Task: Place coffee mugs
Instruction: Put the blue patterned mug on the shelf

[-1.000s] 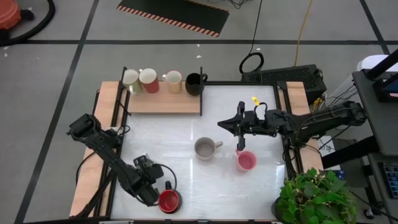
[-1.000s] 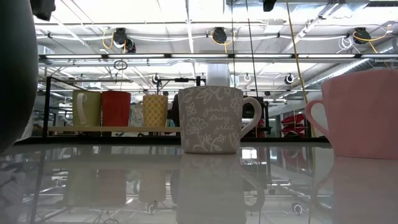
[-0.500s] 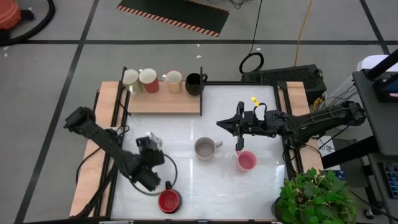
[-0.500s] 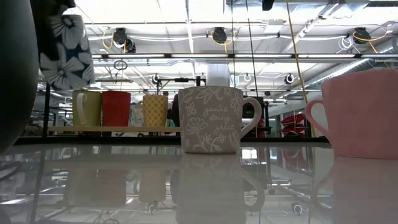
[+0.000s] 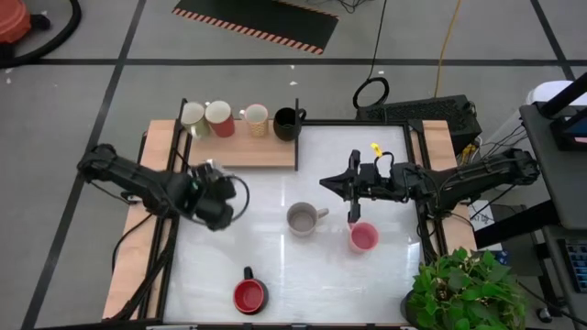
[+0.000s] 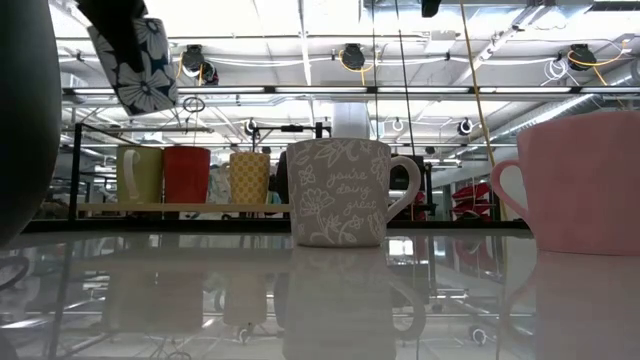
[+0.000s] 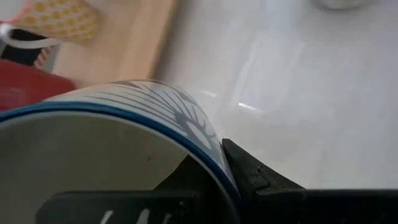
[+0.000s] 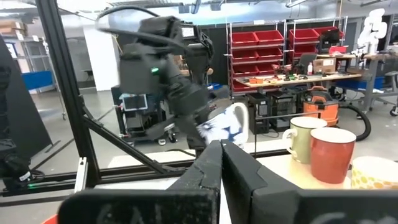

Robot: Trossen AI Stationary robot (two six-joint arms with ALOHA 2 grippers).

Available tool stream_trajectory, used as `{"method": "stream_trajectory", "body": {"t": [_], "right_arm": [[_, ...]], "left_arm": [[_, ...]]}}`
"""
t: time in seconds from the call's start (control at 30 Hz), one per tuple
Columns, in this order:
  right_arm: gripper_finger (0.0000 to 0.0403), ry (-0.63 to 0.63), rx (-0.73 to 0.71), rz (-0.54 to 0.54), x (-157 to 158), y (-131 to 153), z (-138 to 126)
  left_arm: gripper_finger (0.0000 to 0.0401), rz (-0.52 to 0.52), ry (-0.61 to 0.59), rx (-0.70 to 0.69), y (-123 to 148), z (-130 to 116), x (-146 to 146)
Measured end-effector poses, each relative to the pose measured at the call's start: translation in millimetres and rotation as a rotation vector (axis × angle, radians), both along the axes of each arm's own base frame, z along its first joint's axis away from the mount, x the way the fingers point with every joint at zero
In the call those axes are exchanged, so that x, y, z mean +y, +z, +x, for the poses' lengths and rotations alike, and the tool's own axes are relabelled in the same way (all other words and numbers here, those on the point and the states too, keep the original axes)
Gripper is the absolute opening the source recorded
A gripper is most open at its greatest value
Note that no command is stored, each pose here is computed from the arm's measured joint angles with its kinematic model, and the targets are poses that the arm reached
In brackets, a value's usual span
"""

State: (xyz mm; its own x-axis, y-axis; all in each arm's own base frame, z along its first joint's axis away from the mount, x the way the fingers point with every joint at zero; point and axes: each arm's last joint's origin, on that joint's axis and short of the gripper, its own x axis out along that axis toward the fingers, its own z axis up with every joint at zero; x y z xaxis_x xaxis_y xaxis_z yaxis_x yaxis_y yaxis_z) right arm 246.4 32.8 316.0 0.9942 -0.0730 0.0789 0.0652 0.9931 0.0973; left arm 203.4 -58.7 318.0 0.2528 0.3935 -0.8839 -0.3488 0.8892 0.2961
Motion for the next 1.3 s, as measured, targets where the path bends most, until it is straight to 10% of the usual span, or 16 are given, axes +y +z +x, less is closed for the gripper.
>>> {"method": "stream_trajectory", "body": {"t": [0.73,1.3], "right_arm": [[0.0004,0.050,0.000,0.014,11.9,-0.1,-1.9],[0.0004,0.059,0.000,0.006,14.5,-0.1,-2.4]], "left_arm": [[0.0028,-0.005,0.245,0.082,1.8,-1.6,72.8],[0.0028,-0.029,0.257,0.223,-54.5,-37.8,97.4]]}}
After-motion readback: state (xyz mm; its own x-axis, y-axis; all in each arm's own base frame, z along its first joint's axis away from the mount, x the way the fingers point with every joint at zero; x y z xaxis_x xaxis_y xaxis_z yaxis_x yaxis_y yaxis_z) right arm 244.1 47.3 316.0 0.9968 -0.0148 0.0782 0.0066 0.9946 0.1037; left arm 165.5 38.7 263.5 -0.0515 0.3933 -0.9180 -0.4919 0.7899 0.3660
